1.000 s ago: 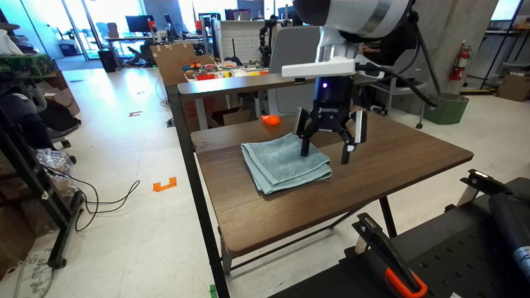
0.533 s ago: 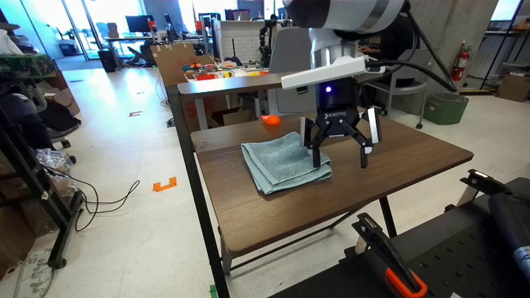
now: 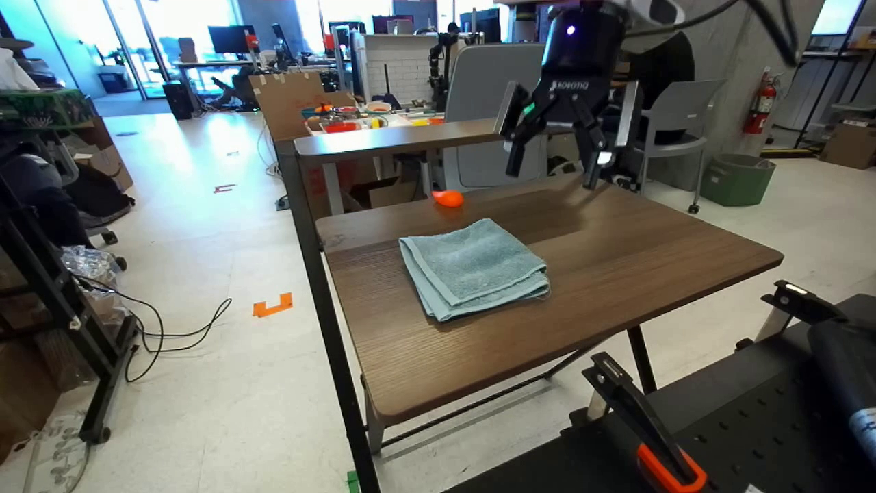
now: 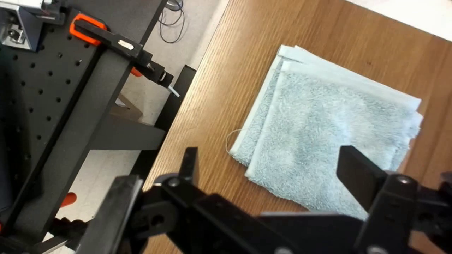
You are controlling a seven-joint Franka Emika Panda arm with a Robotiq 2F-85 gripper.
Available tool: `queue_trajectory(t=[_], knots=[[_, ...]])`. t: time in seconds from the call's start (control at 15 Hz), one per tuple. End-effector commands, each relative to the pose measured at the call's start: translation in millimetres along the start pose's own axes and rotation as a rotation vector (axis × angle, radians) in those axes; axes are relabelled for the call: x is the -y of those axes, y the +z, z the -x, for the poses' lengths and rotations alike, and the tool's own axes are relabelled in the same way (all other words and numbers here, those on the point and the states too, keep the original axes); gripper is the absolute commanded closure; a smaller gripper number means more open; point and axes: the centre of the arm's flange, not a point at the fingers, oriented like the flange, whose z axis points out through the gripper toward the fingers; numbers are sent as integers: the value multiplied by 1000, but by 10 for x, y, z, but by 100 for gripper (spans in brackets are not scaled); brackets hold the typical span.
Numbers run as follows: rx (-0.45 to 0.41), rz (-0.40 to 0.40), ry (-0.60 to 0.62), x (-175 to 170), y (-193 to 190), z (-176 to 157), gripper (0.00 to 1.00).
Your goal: Wipe the table
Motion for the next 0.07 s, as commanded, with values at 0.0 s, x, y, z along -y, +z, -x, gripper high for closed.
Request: queue_trajectory(t=[0.0], knots=[[-2, -3, 0, -11, -35, 4, 0]])
